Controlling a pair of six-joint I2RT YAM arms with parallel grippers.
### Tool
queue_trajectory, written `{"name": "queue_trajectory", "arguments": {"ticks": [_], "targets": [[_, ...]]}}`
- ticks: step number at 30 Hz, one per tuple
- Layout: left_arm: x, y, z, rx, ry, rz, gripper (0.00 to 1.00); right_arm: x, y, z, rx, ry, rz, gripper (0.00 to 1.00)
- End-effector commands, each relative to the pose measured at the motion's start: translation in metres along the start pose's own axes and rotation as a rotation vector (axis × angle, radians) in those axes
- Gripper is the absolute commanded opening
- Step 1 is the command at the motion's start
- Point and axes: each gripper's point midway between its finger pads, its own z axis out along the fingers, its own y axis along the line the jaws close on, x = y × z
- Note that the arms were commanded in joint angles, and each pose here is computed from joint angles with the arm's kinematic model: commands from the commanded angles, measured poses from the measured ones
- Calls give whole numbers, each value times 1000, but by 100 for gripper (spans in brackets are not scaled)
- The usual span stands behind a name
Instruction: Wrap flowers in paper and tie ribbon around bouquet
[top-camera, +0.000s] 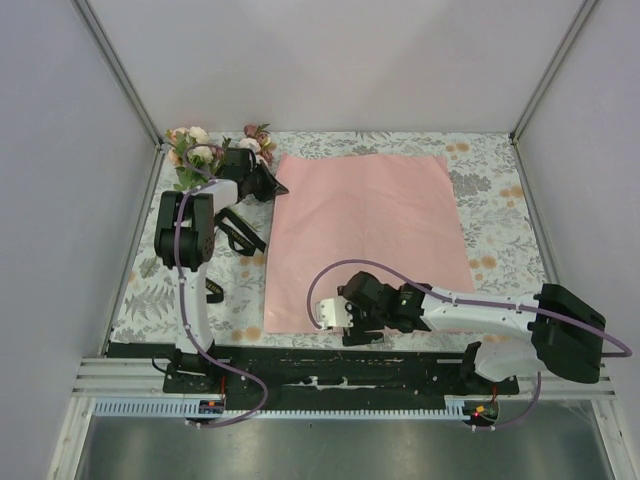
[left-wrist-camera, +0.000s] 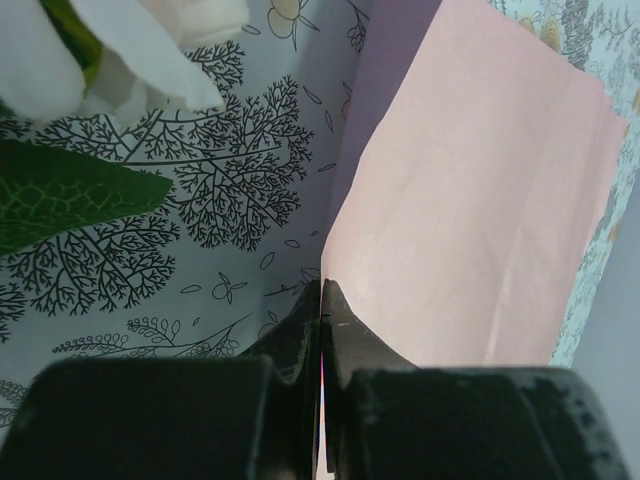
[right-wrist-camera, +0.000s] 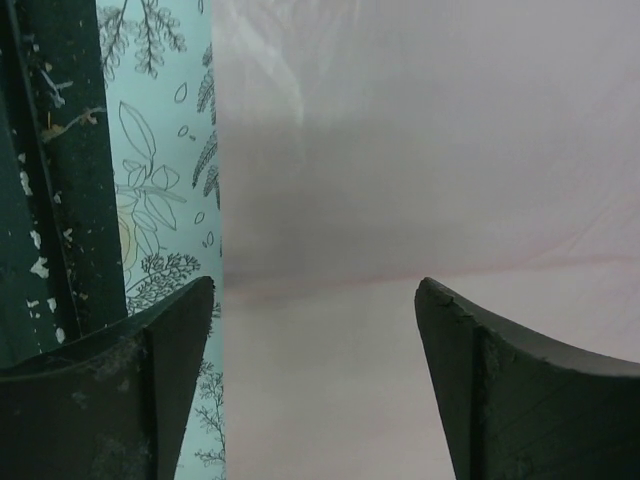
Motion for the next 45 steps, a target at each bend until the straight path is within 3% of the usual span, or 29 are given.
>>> {"name": "queue_trajectory", "arguments": {"ticks": [1, 4, 7, 12, 14, 17, 21, 26, 33, 39, 40, 41, 43, 44, 45], "targets": [[-25, -33, -25, 63, -67, 41, 2, -12, 4, -8, -23, -77, -58, 92], [-25, -33, -24, 62, -67, 48, 2, -19, 17, -21, -78, -118, -63, 98], [-27, -33, -25, 61, -73, 50, 2, -11, 12, -10, -9, -49, -71, 98], [-23, -35, -24, 72, -60, 50, 2, -4, 17, 15, -3, 23, -46, 93], [-25, -39, -25, 79, -60, 62, 2, 9, 13, 25, 39, 79, -69, 80], [-26, -49, -30, 89, -59, 122, 2, 24, -8, 21, 120, 142, -43, 52], [-19, -64, -47, 97, -41, 255, 2, 41, -23, -3, 163, 156, -46, 0], [19, -55, -77, 40, 73, 534, 2, 92, -43, -28, 206, 168, -117, 0], [115, -17, -132, -13, 301, 930, 2, 156, -113, -61, 334, 208, -179, 0], [230, -19, -188, 184, 524, 1205, 2, 182, -165, -69, 354, 185, -175, 0], [245, -26, -196, 230, 535, 1254, 10, 185, -173, -69, 366, 189, -192, 4], [256, -35, -204, 283, 535, 1297, 23, 189, -181, -67, 377, 197, -205, 7], [275, -56, -221, 381, 518, 1384, 68, 195, -195, -68, 408, 216, -234, 18], [279, -64, -229, 419, 518, 1410, 86, 198, -201, -70, 427, 233, -253, 33], [282, -75, -239, 465, 508, 1433, 89, 204, -206, -73, 443, 248, -266, 45]]}}
